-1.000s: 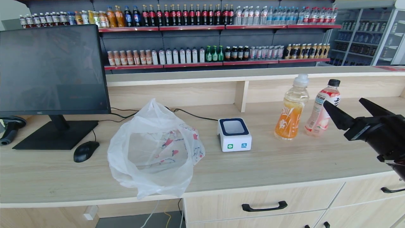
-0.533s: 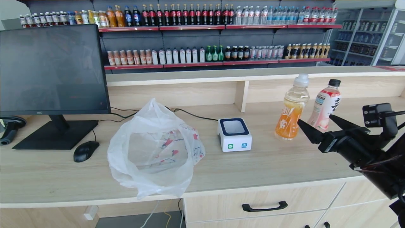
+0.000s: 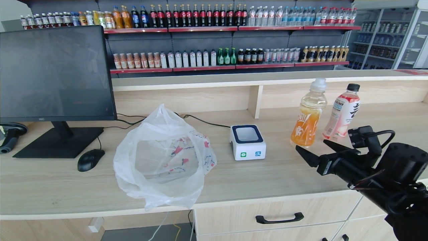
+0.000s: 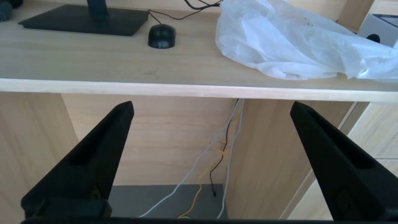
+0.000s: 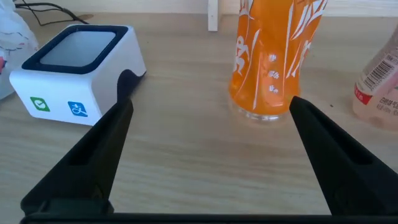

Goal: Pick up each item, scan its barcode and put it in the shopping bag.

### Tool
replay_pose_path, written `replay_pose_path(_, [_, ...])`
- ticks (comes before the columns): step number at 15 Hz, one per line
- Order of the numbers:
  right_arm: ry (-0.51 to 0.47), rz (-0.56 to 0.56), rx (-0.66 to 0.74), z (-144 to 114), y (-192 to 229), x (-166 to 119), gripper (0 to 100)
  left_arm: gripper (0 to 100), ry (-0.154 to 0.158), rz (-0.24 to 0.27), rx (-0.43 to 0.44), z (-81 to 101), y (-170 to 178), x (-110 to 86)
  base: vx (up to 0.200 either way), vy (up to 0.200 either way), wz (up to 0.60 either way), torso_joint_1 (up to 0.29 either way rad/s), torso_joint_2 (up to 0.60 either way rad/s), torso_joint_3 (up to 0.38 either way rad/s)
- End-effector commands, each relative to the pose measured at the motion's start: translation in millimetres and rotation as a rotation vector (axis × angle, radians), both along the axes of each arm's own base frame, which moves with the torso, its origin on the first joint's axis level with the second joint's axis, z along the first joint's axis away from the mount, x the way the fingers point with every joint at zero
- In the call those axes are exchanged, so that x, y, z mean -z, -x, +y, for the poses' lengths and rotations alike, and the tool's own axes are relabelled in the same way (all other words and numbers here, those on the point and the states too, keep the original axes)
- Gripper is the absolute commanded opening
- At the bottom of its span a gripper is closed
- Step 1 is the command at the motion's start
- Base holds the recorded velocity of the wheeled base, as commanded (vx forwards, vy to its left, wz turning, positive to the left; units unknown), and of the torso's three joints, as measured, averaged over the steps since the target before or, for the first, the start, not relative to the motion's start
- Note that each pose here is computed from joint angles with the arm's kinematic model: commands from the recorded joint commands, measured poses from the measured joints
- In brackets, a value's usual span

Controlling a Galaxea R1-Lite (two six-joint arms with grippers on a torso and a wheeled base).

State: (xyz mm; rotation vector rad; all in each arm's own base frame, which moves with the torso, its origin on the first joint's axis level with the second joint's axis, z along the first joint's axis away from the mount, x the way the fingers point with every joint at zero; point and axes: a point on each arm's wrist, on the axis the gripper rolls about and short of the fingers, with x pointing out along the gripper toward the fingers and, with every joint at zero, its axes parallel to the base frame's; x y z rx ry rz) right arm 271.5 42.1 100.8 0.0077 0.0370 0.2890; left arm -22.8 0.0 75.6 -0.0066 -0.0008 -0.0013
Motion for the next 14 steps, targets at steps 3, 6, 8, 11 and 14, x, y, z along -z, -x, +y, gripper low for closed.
replay_pose_path(3, [0.001,-0.005,0.053,-11,-39,15,100,100,0.001,-0.001,0.000,0.0,0,0.0,0.000,0.000,0.00,0.000,0.00,0.000])
replay_pose_path(6, [0.002,0.007,0.100,-28,-50,24,100,100,0.000,-0.001,-0.001,0.0,0,0.0,0.000,0.000,0.00,0.000,0.00,0.000])
replay_pose_path(8, [0.000,-0.010,0.094,-31,-58,24,100,100,0.001,-0.001,0.000,0.0,0,0.0,0.000,0.000,0.00,0.000,0.00,0.000])
replay_pose_path(11, [-0.004,-0.034,0.054,-18,-62,20,100,100,0.000,-0.001,-0.001,0.0,0,0.0,0.000,0.000,0.00,0.000,0.00,0.000])
replay_pose_path(14, [-0.009,-0.066,0.041,-13,-70,16,100,100,0.001,-0.001,-0.001,0.0,0,0.0,0.000,0.000,0.00,0.000,0.00,0.000])
